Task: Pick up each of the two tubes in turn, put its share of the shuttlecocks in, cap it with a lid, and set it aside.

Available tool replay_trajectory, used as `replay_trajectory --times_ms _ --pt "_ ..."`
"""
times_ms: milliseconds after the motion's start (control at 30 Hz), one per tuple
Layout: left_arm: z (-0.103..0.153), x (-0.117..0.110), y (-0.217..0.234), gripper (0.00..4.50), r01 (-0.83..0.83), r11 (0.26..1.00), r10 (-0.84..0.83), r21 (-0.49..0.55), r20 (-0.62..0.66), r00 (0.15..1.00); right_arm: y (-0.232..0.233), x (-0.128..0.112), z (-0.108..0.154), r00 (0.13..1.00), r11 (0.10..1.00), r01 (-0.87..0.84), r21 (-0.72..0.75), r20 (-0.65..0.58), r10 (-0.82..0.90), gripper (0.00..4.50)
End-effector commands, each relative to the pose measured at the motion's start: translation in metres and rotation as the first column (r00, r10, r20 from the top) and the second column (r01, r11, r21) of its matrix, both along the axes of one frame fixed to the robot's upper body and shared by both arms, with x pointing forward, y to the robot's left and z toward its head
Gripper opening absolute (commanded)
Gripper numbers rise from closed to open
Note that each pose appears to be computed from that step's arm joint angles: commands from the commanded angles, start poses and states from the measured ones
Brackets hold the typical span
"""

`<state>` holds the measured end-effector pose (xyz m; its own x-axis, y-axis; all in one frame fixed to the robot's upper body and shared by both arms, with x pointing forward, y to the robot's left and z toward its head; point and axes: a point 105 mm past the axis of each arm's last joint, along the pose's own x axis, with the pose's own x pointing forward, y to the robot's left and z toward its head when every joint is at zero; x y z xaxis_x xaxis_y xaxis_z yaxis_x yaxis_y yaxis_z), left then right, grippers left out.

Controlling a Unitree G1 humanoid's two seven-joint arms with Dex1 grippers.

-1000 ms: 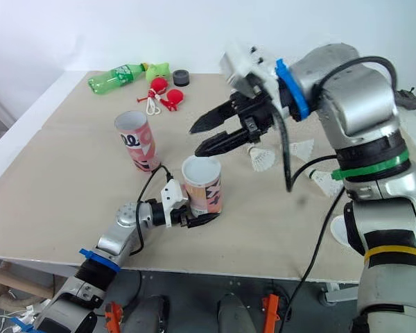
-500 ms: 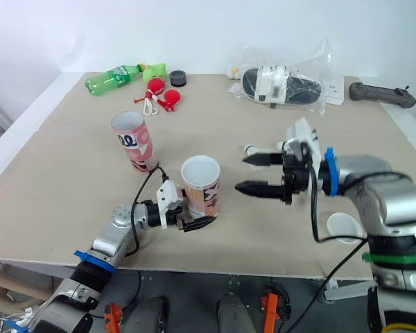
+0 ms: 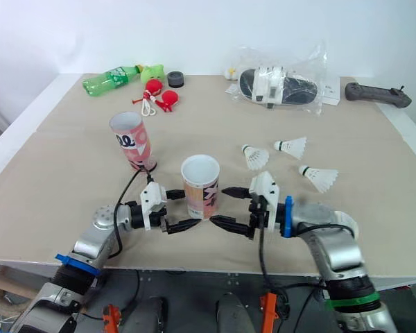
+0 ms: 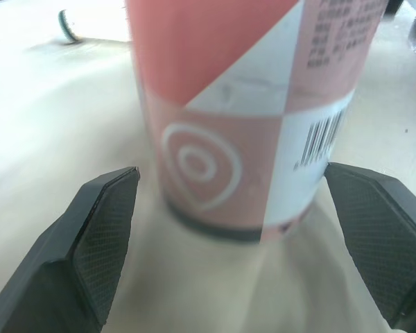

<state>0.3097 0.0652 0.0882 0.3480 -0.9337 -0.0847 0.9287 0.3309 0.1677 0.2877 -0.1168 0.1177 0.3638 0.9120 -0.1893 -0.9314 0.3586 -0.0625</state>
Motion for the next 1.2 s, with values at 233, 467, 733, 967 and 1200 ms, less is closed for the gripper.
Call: replay_trajectory --times_ms 233,467,733,967,1200 --pt "-0.008 -0.008 0.021 4.38 -0.033 0.999 0.034 0.032 -0.034 0.999 0.019 0.011 0.002 0.998 0.999 -0.027 0.029 0.064 0.025 4.50" --pt "-0.010 -0.011 0.032 4.38 -0.046 0.997 0.048 0.056 -0.045 0.998 0.030 0.019 0.000 0.996 0.998 -0.030 0.050 0.084 0.026 4.50" --pt "-0.009 -0.012 0.038 4.38 -0.054 0.997 0.057 0.064 -0.047 0.997 0.047 0.028 0.000 0.994 0.996 -0.048 0.072 0.098 0.041 4.50" --pt "-0.008 -0.014 0.038 4.38 -0.051 0.998 0.053 0.041 -0.058 0.997 0.063 0.027 -0.002 0.991 0.993 -0.086 0.083 0.111 0.077 4.50" --pt "-0.005 -0.016 0.036 4.50 -0.045 0.999 0.045 0.002 -0.065 0.997 0.068 0.025 0.001 0.990 0.990 -0.090 0.112 0.119 0.077 3.17"
